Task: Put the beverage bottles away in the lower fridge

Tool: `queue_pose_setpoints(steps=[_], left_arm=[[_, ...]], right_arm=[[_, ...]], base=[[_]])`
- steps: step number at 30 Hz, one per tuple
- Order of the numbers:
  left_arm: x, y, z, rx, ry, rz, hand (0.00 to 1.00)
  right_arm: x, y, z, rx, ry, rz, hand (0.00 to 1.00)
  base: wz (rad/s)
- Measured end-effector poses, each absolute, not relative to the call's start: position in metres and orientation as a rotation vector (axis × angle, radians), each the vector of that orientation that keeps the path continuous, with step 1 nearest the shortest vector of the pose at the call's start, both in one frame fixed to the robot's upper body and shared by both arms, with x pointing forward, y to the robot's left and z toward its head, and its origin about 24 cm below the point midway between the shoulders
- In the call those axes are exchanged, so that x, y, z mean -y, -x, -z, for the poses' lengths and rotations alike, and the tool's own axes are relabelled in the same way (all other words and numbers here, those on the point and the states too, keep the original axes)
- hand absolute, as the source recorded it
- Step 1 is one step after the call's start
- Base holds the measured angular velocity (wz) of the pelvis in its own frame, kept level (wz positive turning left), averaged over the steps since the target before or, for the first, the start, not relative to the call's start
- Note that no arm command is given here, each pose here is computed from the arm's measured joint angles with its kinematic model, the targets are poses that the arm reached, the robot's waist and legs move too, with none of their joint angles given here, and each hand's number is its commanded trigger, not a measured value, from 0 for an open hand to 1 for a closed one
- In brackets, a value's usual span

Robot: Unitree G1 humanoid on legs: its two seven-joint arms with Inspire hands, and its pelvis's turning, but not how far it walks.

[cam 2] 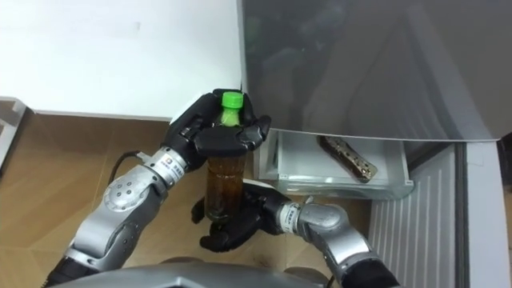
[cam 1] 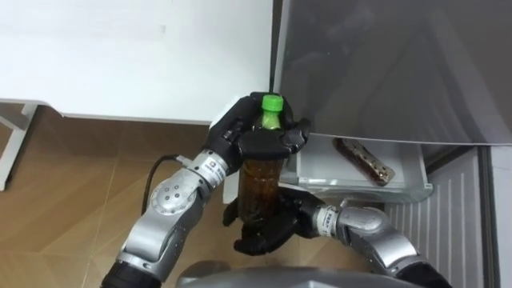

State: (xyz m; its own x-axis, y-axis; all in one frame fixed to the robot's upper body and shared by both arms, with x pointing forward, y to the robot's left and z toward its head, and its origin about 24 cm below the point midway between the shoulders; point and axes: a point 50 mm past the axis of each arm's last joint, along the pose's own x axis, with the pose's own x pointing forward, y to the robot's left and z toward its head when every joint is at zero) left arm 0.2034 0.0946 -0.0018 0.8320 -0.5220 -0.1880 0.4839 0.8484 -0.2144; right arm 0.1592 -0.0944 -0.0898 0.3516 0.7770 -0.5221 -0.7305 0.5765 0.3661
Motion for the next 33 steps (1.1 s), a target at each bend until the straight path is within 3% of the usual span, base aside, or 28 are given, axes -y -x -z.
queue_pose_setpoints(steps=[23,24,25,26,33], left_arm=[[-0.095,-0.198,0.019,-0.312,0.134,0.597,1.00],[-0.095,-0.197,0.020,-0.317,0.130,0.600,1.00],[-0.095,-0.196,0.022,-0.324,0.122,0.605,1.00],[-0.094,-0.196,0.022,-0.326,0.115,0.609,1.00],[-0.094,-0.195,0.023,-0.329,0.105,0.614,1.00]], right_arm=[[0.094,-0.162,0.087,-0.688,-0.314,-0.874,0.00],[0.094,-0.162,0.087,-0.687,-0.319,-0.872,0.36],[0.094,-0.162,0.086,-0.685,-0.331,-0.867,0.90],[0.094,-0.162,0.087,-0.687,-0.350,-0.857,1.00],[0.093,-0.160,0.089,-0.698,-0.389,-0.848,1.00]], base=[[0.00],[0.00],[0.00],[0.00],[0.00]])
